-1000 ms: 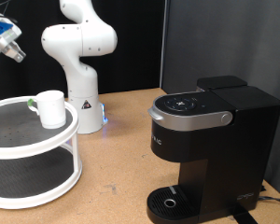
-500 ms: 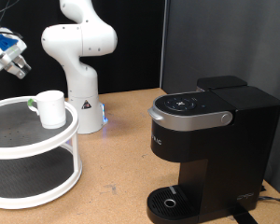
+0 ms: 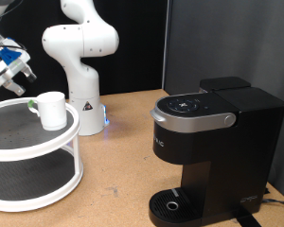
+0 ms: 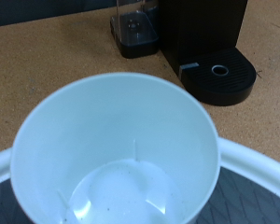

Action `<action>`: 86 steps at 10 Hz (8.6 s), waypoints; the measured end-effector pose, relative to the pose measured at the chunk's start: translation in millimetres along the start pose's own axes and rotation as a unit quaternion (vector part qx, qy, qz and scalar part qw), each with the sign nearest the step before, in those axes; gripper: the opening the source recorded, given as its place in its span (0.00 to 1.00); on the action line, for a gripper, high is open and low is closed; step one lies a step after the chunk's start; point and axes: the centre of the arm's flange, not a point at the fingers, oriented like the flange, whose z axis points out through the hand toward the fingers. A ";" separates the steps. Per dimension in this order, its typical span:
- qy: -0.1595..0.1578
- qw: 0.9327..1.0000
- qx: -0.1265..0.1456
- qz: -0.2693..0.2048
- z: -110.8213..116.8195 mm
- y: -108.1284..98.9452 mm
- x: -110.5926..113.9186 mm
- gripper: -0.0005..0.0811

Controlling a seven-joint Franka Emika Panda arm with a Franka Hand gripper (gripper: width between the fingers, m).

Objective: Make a cup of coffee with the keurig machine

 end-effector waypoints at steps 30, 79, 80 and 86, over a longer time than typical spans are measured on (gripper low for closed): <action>0.026 1.000 -0.007 0.001 3.1 -17.6 10.1 0.09; 0.073 0.986 -0.097 0.115 312.0 -27.9 157.1 0.09; 0.072 0.986 -0.096 0.114 315.4 -29.5 157.4 0.09; 0.073 0.985 -0.102 0.116 333.7 -28.4 161.0 0.09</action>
